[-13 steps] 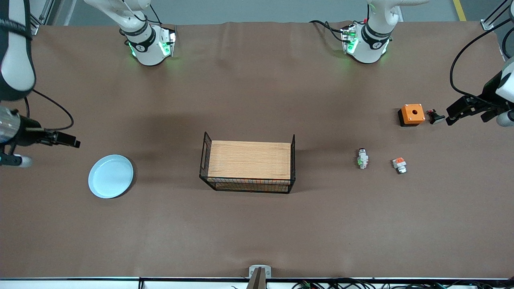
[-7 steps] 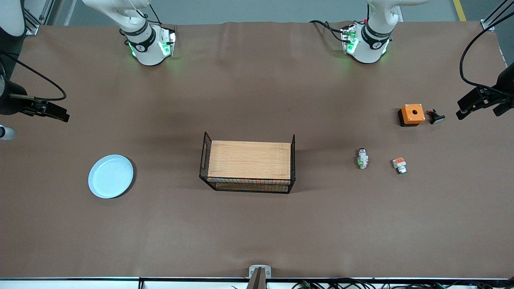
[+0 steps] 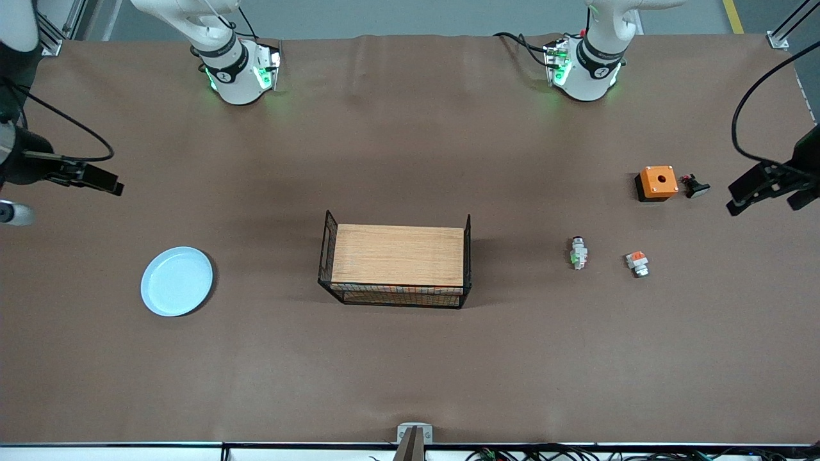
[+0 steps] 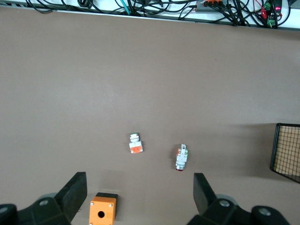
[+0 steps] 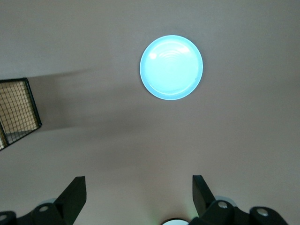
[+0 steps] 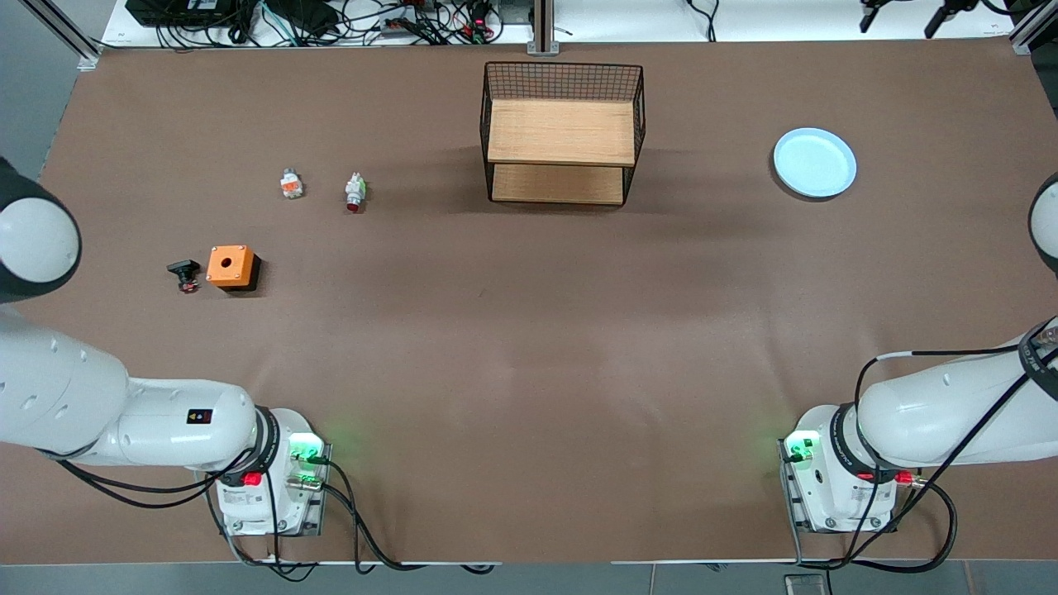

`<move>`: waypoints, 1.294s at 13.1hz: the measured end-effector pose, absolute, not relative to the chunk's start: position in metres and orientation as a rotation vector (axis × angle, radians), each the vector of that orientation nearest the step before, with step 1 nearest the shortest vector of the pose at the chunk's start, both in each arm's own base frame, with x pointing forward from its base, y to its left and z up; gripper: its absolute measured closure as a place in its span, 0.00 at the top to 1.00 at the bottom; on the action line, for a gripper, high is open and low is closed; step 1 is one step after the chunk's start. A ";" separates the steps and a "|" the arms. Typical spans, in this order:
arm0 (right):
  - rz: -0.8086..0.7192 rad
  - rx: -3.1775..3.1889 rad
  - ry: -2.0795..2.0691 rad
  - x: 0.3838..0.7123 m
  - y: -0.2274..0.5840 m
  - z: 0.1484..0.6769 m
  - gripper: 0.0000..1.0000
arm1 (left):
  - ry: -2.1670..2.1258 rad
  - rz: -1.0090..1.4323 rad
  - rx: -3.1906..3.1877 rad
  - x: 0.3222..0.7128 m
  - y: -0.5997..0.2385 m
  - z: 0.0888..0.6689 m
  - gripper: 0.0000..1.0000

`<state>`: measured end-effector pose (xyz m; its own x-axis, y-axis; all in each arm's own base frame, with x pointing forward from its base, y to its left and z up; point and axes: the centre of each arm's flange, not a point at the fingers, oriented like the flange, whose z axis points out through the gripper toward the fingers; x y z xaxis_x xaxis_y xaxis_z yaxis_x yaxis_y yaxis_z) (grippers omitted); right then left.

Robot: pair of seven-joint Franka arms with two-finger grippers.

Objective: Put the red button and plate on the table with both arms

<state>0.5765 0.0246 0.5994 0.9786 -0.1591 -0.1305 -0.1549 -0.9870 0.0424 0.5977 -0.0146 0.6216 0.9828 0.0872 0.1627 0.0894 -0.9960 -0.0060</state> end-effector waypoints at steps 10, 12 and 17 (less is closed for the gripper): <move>-0.232 3.057 -0.318 0.524 0.013 0.657 1.00 | -0.106 -0.123 -3.116 0.570 -0.007 0.629 1.00; -0.226 3.084 -0.306 0.522 0.018 0.660 1.00 | -0.101 -0.124 -3.116 0.570 -0.007 0.629 1.00; -0.137 3.122 -0.203 0.533 0.021 0.652 1.00 | -0.093 -0.129 -3.116 0.568 -0.010 0.633 1.00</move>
